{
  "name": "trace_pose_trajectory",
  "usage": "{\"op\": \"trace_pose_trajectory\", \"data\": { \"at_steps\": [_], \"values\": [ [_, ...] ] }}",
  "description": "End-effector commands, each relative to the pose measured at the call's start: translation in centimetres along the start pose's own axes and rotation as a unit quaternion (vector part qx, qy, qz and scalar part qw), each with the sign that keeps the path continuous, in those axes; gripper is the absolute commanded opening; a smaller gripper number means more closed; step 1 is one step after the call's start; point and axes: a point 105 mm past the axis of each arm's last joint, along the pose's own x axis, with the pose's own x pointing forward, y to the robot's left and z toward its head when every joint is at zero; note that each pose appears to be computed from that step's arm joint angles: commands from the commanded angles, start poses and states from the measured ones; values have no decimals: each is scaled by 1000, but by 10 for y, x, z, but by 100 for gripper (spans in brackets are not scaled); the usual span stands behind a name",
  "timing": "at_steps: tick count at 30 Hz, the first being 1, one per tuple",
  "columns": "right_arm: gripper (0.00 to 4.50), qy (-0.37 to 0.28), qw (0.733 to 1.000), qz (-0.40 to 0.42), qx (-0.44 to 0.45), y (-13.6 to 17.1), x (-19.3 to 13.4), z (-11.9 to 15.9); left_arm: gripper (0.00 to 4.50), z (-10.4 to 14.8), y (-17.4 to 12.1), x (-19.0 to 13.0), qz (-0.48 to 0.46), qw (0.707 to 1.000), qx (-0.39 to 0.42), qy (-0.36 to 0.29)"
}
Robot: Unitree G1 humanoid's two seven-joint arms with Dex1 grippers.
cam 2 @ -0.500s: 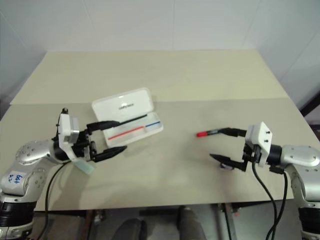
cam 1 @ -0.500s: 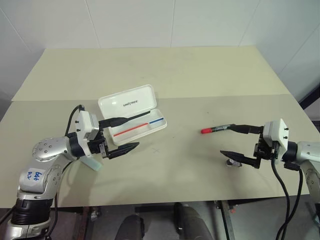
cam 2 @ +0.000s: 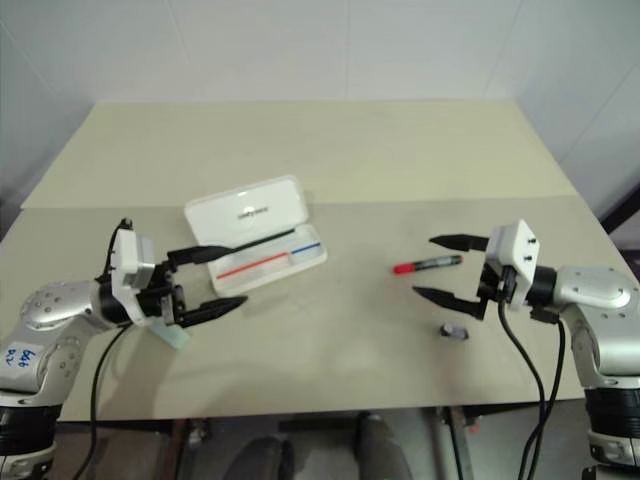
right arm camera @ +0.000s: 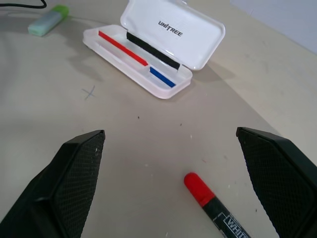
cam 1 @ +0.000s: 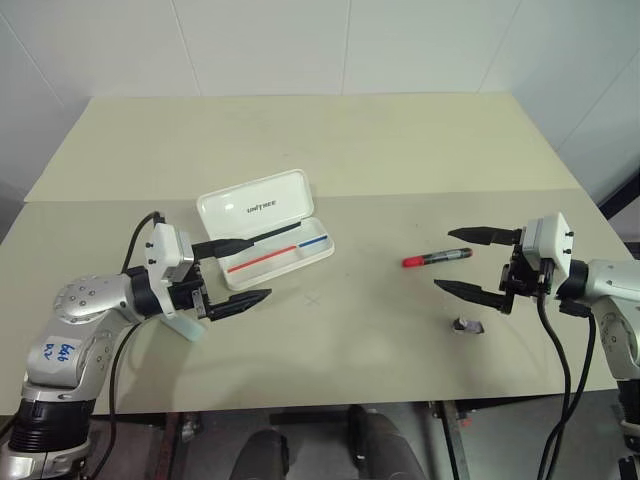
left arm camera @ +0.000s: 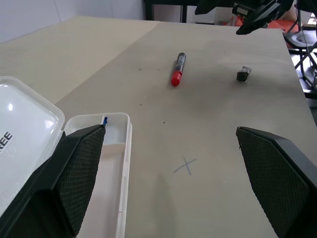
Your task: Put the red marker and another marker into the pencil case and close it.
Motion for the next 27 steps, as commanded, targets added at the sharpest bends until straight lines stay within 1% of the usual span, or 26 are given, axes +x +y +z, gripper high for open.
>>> {"op": "trace_pose_trajectory", "data": {
  "at_steps": [1, 3, 4, 7, 11, 14, 20, 27],
  "values": [
    [450, -27, 999, 17, -15, 6, 11, 12, 444, 3, 3, -12, 11, 1000, 22, 8],
    [450, -39, 999, 23, -17, 11, 20, 15, 404, 2, 5, -19, 18, 1000, 23, 8],
    [450, -46, 998, 26, -16, 11, 22, 16, 382, 1, 5, -16, 19, 999, 26, 13],
    [450, -67, 997, 43, -19, 15, 31, 23, 287, -6, 3, -10, 25, 998, 30, 41],
    [450, -81, 995, 56, -23, 21, 41, 27, 287, -16, 6, -10, 30, 996, 30, 74],
    [450, -90, 993, 74, -21, 30, 53, 33, 287, -23, 13, -21, 39, 994, 24, 104],
    [450, -120, 984, 131, -19, 53, 73, 44, 287, -30, 20, -23, 24, 989, 16, 145],
    [450, -156, 979, 128, -33, 60, 88, 56, 287, -36, 30, -17, -1, 983, 26, 184]
  ]
}}
